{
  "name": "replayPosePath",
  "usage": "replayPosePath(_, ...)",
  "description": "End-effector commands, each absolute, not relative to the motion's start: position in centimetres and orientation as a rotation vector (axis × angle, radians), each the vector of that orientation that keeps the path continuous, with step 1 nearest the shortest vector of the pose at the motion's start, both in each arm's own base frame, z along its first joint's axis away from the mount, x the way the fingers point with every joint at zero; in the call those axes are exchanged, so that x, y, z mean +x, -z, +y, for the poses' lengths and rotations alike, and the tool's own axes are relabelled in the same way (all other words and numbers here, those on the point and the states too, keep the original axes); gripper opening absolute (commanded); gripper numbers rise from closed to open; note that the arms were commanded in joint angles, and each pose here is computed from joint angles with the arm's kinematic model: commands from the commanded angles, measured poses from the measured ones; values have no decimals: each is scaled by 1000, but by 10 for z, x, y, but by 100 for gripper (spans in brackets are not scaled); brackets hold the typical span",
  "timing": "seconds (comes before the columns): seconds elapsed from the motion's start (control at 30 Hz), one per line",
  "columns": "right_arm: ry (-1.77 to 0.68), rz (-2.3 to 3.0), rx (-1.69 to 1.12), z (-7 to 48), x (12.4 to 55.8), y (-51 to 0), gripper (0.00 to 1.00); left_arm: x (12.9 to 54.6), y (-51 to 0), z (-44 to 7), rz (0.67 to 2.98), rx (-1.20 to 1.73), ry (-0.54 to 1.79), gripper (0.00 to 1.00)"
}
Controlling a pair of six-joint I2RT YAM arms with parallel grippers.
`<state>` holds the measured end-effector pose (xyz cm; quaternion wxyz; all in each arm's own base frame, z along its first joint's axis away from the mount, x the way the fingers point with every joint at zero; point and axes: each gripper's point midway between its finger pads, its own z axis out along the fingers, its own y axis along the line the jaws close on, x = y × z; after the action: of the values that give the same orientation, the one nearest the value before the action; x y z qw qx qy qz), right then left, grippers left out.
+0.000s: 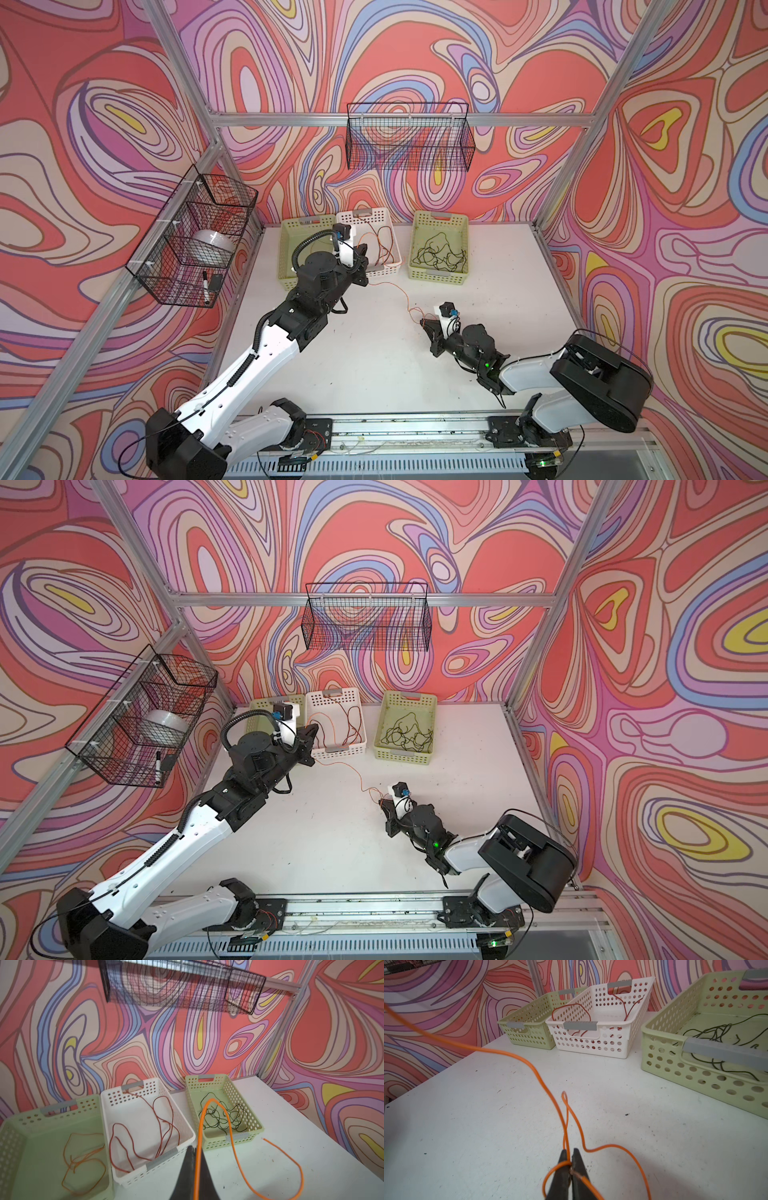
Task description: Untangle the cables
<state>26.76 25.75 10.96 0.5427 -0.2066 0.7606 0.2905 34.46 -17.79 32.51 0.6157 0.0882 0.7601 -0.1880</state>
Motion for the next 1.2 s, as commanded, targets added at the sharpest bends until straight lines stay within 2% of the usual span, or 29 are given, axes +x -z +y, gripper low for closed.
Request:
replayPosePath(0.0, -633, 1856, -506, 254, 268, -102, 2, 344, -291, -166, 1804, 95, 471, 0)
replayPosePath(0.2, -489, 1933, -552, 242, 273, -97, 0, 337, -231, -156, 1853, 46, 485, 0)
replayPosePath(0.27, -444, 1944, -560, 238, 275, -97, 0, 334, -218, -152, 1844, 21, 497, 13)
replayPosePath(0.33, -396, 1953, -569, 234, 277, -97, 0, 328, -200, -153, 1841, 55, 503, 42)
replayPosePath(0.37, -378, 1958, -580, 233, 278, -98, 0, 326, -197, -154, 1840, 71, 501, 51)
replayPosePath(0.43, -348, 1964, -616, 234, 280, -100, 0, 323, -195, -156, 1829, 126, 485, 63)
replayPosePath(0.53, -324, 1962, -661, 238, 283, -104, 0, 318, -203, -164, 1760, 245, 482, 72)
replayPosePath(0.83, -325, 1937, -700, 243, 288, -122, 0, 288, -211, -241, 1682, 993, 502, 66)
replayPosePath(1.03, -329, 1935, -718, 245, 291, -131, 0, 280, -194, -283, 1639, 1264, 534, 67)
replayPosePath(1.17, -332, 1930, -724, 245, 290, -134, 0, 290, -176, -298, 1667, 1326, 526, 67)
